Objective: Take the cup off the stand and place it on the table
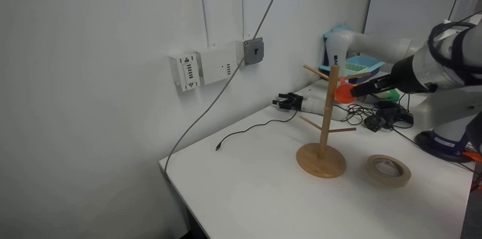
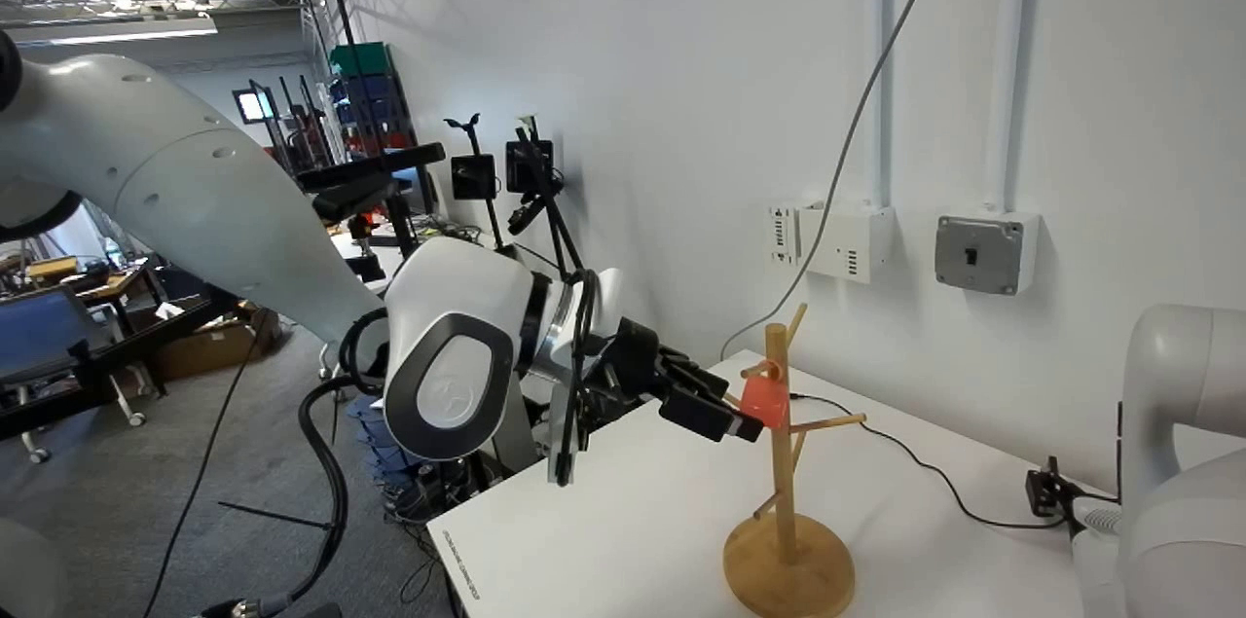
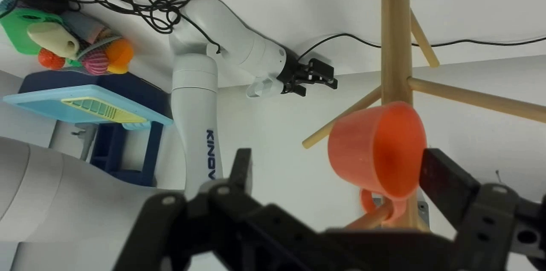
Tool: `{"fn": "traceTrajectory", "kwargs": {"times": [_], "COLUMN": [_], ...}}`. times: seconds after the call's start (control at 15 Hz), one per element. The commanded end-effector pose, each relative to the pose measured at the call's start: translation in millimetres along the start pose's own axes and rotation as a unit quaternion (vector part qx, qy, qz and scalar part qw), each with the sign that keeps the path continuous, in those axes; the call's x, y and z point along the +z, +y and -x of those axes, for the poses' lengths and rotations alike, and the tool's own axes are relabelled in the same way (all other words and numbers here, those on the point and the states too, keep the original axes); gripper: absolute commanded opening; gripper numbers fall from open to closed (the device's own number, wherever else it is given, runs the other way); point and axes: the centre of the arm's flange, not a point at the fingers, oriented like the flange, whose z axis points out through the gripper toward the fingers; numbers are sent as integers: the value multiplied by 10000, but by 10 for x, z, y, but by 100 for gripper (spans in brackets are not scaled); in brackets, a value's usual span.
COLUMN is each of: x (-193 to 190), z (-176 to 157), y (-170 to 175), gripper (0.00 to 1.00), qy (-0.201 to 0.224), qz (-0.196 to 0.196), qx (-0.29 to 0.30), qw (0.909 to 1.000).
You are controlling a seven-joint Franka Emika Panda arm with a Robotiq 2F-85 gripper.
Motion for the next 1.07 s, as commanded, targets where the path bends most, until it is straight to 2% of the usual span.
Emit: {"fn": "traceTrajectory", "kwargs": {"times": [0.0, 0.53, 1.0], "x": [158, 205, 256], "z": [-57, 62, 25], "y": [61, -144, -70], "gripper": [100, 100, 100], "qy": [237, 237, 407], "qz": [72, -81, -28], "qx": [-51, -162, -248], "qw": [9997, 9996, 9989]}}
